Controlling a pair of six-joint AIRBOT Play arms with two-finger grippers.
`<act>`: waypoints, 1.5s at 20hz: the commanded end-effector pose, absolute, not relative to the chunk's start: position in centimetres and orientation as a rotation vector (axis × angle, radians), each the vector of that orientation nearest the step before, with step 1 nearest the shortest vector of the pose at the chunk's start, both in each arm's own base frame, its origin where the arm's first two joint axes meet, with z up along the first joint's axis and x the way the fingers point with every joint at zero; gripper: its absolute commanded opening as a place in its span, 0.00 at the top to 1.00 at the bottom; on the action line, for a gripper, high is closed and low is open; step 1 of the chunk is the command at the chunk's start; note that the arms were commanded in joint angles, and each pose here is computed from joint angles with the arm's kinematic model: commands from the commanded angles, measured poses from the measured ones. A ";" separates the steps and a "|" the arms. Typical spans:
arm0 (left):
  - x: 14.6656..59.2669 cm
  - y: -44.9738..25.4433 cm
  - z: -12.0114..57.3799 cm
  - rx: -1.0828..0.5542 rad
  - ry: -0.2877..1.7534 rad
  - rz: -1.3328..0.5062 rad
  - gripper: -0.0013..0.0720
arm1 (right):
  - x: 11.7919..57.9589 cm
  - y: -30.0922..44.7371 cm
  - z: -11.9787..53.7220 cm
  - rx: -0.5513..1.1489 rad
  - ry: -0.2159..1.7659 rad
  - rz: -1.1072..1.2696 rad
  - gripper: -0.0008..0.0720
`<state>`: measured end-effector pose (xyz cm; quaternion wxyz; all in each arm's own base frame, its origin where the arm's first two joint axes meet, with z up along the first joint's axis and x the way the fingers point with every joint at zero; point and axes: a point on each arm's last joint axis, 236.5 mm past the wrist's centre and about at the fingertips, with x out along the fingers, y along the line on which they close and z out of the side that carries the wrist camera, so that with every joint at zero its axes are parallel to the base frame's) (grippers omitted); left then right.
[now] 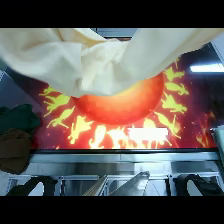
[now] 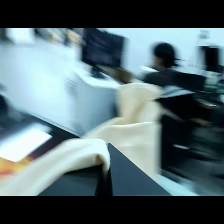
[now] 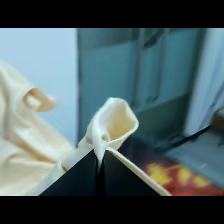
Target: Fold the shirts.
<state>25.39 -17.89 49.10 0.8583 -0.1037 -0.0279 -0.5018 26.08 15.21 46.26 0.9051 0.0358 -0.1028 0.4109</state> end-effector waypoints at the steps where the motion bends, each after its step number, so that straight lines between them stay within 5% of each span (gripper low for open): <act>1: 24.6 -14.5 52.8 -0.185 -0.213 -0.754 0.95 | 22.2 12.2 51.6 -0.028 -0.413 0.607 0.95; 4: 32.9 -17.7 42.5 -0.271 0.086 -0.828 0.95 | 29.6 12.8 44.9 0.117 -0.124 0.715 0.95; 8: 42.5 -20.9 23.7 -0.408 0.551 -0.801 0.94 | 42.4 9.0 26.5 0.367 0.454 0.568 0.95; 9: 43.9 -21.0 18.7 -0.443 0.662 -0.781 0.66 | 44.5 8.4 21.7 0.405 0.561 0.544 0.95; 10: 45.0 -20.4 14.6 -0.478 0.746 -0.749 0.25 | 46.4 7.9 17.1 0.451 0.658 0.529 0.67; 11: 45.9 -19.6 11.3 -0.525 0.816 -0.711 0.01 | 47.9 7.2 13.2 0.505 0.735 0.507 0.14; 12: 46.4 -18.3 8.9 -0.551 0.874 -0.690 0.01 | 48.8 6.3 10.4 0.562 0.791 0.475 0.07; 15: 47.3 -12.8 6.5 -0.634 0.963 -0.665 0.01 | 48.0 3.0 6.9 0.653 0.895 0.442 0.08; 19: 48.0 -8.0 3.9 -0.727 1.021 -0.616 0.01 | 41.4 -0.3 5.6 0.749 1.086 0.472 0.08; 23: 45.3 -11.1 -1.9 -0.780 1.190 -0.667 0.02 | 33.8 2.8 -1.4 0.887 1.265 0.410 0.10; 25: 46.2 -12.2 -4.5 -0.759 1.198 -0.645 0.02 | 31.1 4.6 -4.6 0.925 1.325 0.364 0.32; 30: 51.4 -16.9 -6.9 -0.664 1.161 -0.698 0.02 | 24.7 10.2 -11.4 0.947 1.514 0.266 0.32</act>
